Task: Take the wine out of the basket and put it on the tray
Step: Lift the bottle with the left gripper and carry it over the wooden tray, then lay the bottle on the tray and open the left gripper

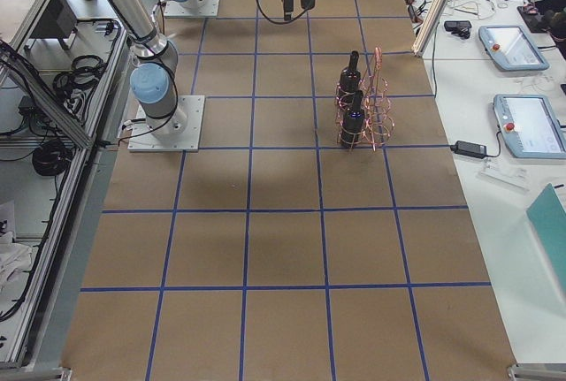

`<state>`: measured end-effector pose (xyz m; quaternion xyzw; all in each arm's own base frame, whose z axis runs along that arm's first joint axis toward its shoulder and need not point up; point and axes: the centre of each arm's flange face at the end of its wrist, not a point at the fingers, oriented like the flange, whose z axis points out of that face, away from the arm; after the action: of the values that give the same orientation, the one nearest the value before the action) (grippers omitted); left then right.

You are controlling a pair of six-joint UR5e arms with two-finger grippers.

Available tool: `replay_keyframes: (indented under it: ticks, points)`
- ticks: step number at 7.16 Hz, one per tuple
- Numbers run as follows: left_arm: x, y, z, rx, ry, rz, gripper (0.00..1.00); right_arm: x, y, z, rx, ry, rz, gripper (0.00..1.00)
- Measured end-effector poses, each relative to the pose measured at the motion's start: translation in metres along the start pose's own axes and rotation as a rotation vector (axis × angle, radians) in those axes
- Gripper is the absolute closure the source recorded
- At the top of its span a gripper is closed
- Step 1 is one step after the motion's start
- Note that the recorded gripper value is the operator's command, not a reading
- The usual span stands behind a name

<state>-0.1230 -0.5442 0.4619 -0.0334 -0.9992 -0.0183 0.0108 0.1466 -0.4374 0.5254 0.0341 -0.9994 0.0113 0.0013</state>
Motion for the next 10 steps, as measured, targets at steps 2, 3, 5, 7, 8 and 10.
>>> replay_keyframes:
  ticks: [2,3,5,7,8,10]
  points:
    - [-0.097,-0.027,-0.012,0.026,-0.006,-0.005,1.0,0.0,0.0,0.0,0.0,-0.002,0.001,0.0]
    - [-0.141,-0.035,-0.016,0.036,-0.01,0.013,1.0,-0.001,0.0,0.0,0.0,-0.005,0.003,0.0]
    - [-0.21,-0.044,-0.011,0.033,-0.009,0.045,1.0,-0.001,0.0,0.0,0.001,-0.007,0.004,0.0]
    - [-0.258,-0.048,-0.006,0.031,-0.009,0.065,1.0,-0.001,0.0,0.0,0.001,-0.008,0.004,0.0]
    - [-0.273,-0.05,-0.004,0.026,-0.013,0.076,1.0,-0.001,0.0,0.0,0.001,-0.009,0.004,0.0]
    - [-0.305,-0.057,0.006,0.021,-0.024,0.095,1.0,-0.001,0.0,0.0,0.004,-0.01,0.006,0.0]
